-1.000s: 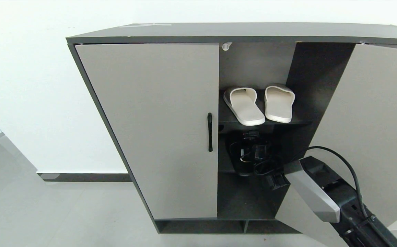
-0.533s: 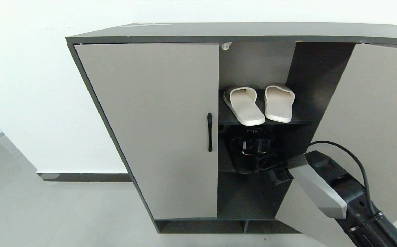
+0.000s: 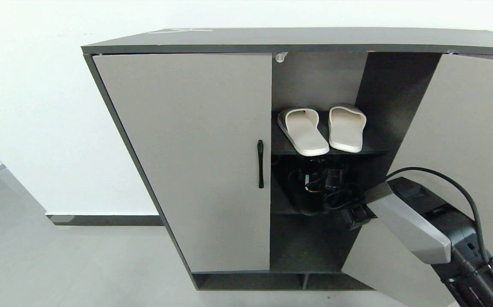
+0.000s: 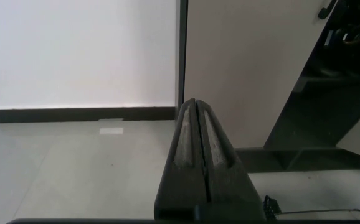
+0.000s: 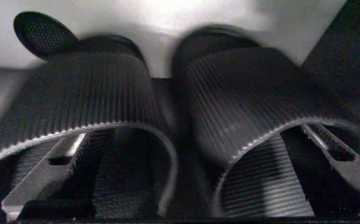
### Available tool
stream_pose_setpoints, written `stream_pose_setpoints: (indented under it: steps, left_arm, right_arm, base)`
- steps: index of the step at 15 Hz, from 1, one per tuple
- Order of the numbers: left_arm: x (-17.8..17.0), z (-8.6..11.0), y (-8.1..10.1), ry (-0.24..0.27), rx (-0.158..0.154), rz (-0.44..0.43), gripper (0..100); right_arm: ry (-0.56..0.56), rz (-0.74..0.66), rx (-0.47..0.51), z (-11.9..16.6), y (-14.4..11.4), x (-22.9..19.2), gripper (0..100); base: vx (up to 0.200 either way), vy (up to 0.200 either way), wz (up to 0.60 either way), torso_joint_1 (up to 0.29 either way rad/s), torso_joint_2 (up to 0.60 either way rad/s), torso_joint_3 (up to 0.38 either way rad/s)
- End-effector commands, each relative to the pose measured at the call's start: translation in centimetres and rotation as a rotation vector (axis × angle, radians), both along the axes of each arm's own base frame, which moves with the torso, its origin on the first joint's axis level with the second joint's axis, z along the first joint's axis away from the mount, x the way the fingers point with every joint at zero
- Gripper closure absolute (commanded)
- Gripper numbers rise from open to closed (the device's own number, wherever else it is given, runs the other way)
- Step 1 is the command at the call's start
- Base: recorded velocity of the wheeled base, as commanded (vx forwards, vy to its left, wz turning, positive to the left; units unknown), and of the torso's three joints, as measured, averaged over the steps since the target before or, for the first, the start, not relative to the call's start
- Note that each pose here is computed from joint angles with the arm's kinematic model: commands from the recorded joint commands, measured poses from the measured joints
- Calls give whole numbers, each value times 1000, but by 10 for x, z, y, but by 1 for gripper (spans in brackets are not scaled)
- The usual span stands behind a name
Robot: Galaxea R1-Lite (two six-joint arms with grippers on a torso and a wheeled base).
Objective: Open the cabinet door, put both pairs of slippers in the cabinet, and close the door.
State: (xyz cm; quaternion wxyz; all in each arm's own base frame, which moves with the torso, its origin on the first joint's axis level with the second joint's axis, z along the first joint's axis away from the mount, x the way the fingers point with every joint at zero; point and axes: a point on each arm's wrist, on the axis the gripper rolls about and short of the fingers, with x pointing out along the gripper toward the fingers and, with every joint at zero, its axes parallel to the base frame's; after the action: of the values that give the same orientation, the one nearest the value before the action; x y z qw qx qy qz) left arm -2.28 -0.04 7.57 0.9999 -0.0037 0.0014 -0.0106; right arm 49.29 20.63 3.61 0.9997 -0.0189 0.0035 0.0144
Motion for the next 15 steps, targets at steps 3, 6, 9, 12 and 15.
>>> stream_pose_setpoints:
  steps: [3, 6, 9, 12, 15]
  left_arm:
    - [0, 0, 0, 0, 0, 0, 100]
    - [0, 0, 0, 0, 0, 0, 100]
    - [0, 0, 0, 0, 0, 0, 100]
    - [0, 0, 0, 0, 1, 1, 100]
    - [0, 0, 0, 0, 1, 0, 100]
  right_arm:
    - [-30, -1, 12, 6, 5, 10, 0]
    - [-30, 2, 13, 10, 10, 17, 0]
    - [-14, 2, 7, 1, 10, 19, 0]
    - [-6, 3, 4, -9, 12, 20, 0]
    - [34, 3, -14, -28, 13, 22, 0]
  base:
    - [0, 0, 0, 0, 0, 0]
    - [0, 0, 0, 0, 0, 0]
    - [0, 0, 0, 0, 0, 0]
    - [0, 0, 0, 0, 0, 0]
    - [0, 0, 0, 0, 0, 0]
